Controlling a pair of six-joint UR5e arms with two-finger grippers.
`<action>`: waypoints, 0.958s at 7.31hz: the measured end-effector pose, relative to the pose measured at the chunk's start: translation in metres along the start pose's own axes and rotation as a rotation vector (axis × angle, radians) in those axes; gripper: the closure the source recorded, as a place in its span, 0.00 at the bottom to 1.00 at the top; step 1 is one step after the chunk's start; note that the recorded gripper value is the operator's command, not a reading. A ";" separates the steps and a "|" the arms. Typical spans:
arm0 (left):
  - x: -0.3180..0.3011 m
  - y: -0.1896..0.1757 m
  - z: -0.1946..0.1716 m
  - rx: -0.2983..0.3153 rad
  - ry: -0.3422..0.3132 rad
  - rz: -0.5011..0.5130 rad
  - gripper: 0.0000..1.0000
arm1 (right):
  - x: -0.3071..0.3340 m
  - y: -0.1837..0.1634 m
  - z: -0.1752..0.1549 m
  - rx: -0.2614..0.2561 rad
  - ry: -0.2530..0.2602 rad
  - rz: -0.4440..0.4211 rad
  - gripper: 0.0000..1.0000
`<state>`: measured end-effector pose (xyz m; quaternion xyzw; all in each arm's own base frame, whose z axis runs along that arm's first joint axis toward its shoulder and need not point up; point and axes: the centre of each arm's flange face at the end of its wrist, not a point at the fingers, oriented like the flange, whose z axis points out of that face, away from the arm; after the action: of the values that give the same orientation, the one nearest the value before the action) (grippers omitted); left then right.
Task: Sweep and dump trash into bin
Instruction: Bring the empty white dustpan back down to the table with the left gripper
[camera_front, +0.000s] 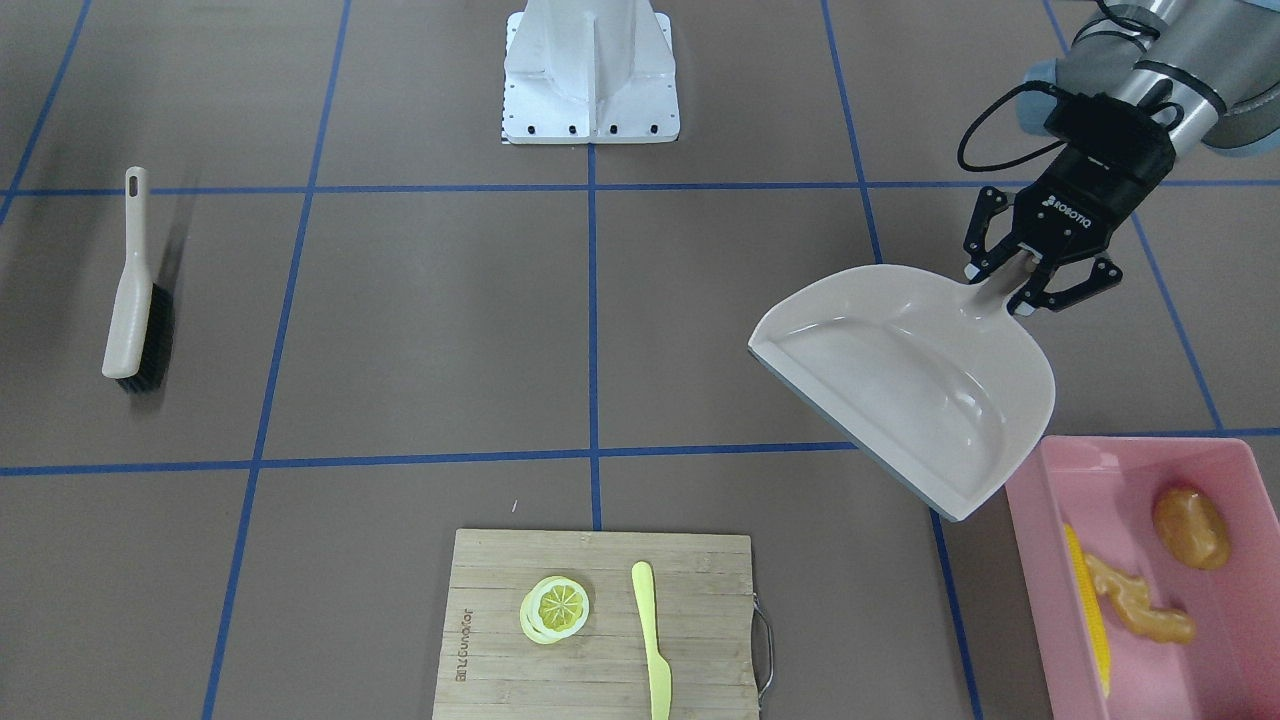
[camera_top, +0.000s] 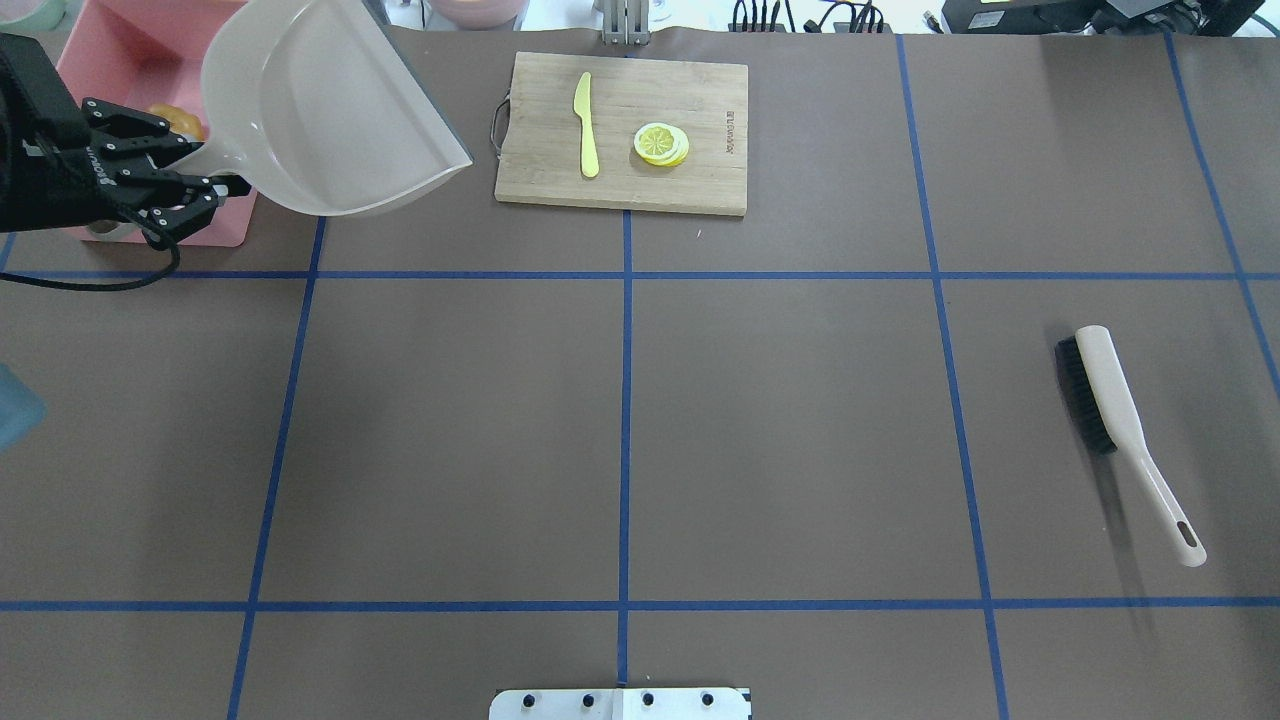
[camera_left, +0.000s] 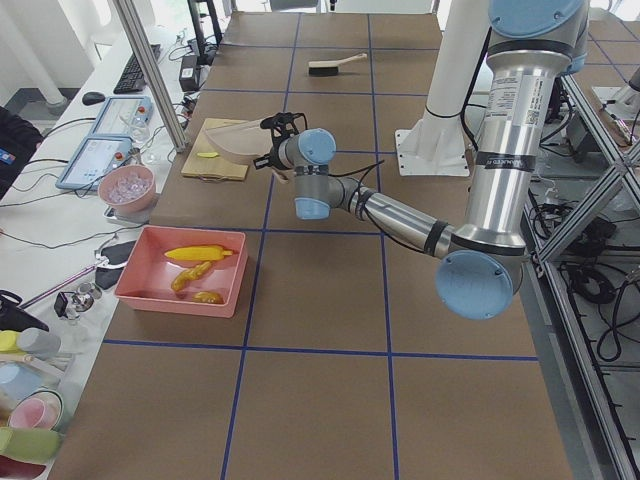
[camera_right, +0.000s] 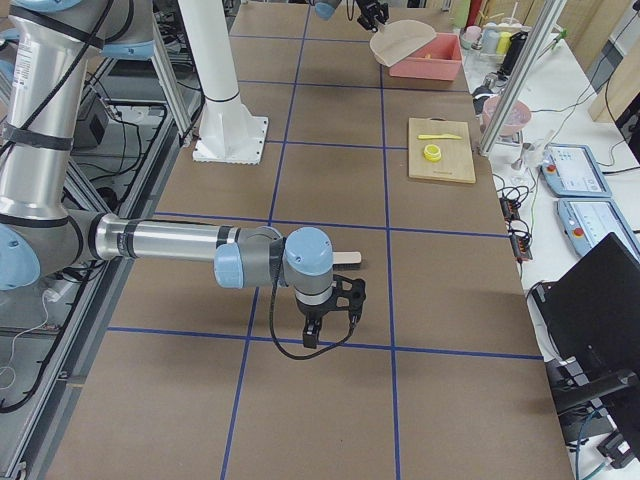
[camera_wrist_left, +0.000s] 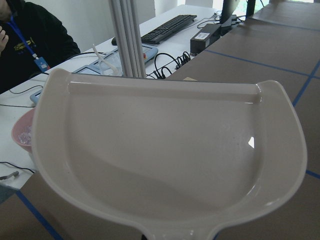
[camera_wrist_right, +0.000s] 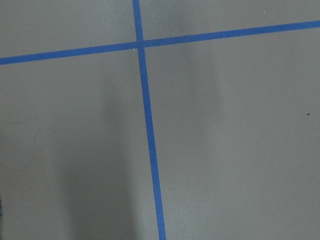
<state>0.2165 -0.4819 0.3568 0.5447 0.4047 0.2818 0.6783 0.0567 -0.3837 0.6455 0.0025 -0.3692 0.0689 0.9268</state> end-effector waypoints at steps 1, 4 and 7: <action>0.016 0.002 0.011 -0.034 0.055 0.026 1.00 | 0.000 0.000 0.000 -0.001 -0.002 0.001 0.00; 0.101 0.018 0.059 -0.113 0.271 0.077 1.00 | 0.000 0.000 0.000 0.000 -0.003 0.001 0.00; 0.145 0.035 0.087 -0.217 0.425 0.265 1.00 | -0.001 -0.001 -0.001 0.001 -0.003 0.000 0.00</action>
<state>0.3678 -0.3980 0.3626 0.4455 0.4307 0.5179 0.5896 0.0565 -0.3851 0.6443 0.0033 -0.3706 0.0689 0.9262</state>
